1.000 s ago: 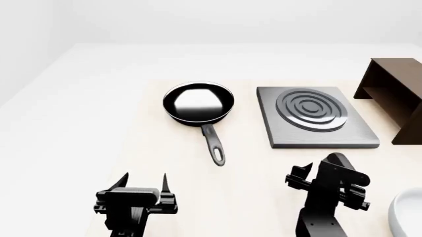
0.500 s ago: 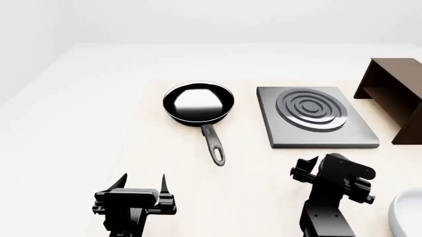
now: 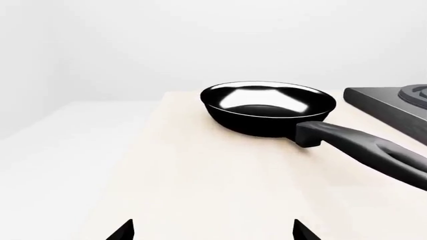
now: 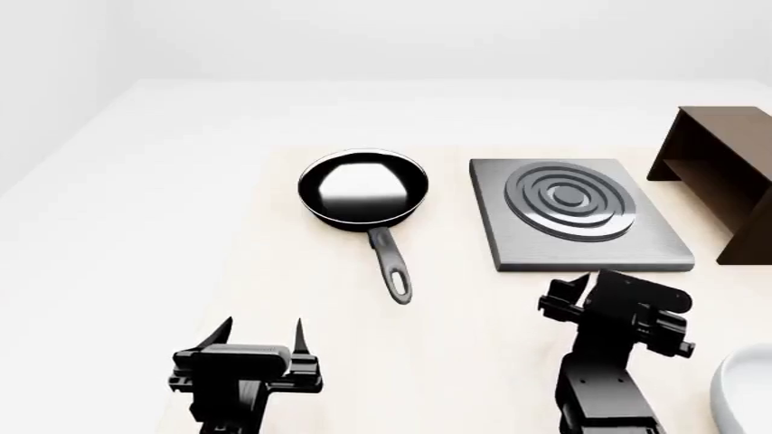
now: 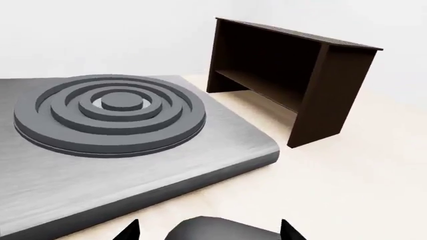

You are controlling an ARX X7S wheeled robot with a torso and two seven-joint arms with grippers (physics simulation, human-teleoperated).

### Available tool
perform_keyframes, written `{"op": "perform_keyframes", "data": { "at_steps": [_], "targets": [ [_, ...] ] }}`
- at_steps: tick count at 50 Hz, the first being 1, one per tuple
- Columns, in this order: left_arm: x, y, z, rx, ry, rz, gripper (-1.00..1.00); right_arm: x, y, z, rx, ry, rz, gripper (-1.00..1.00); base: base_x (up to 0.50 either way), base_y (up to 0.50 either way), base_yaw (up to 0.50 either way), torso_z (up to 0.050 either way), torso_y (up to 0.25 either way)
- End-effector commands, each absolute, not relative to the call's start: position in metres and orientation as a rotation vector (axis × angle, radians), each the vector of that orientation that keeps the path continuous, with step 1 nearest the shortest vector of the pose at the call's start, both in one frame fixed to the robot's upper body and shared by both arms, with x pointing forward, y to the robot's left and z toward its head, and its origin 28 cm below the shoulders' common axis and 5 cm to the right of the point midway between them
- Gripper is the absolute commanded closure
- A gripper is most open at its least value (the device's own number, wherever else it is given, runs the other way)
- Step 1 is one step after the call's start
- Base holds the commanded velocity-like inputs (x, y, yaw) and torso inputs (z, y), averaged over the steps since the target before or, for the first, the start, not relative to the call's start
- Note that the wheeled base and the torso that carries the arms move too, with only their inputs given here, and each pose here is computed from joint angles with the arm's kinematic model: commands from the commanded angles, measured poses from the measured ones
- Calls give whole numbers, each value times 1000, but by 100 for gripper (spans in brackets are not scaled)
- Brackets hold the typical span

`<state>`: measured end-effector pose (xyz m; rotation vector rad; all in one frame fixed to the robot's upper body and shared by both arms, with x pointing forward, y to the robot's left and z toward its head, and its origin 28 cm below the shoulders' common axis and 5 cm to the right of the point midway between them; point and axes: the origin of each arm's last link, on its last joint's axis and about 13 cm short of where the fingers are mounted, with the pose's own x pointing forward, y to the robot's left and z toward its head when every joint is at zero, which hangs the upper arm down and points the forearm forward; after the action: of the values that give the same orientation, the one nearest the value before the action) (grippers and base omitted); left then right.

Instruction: Turn on the stove.

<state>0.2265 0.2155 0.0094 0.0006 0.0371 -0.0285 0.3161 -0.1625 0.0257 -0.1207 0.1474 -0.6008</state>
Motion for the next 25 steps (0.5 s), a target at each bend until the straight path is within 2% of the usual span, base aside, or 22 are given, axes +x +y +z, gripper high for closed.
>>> {"op": "perform_keyframes", "data": {
  "at_steps": [1, 25],
  "targets": [
    [228, 215, 8, 4, 38, -29, -100, 321, -168, 30, -152, 141, -599, -100, 0, 0, 0, 0, 0],
    [229, 214, 8, 4, 36, -26, -100, 318, -169, 29, -162, 145, -587, -100, 0, 0, 0, 0, 0]
  ]
}}
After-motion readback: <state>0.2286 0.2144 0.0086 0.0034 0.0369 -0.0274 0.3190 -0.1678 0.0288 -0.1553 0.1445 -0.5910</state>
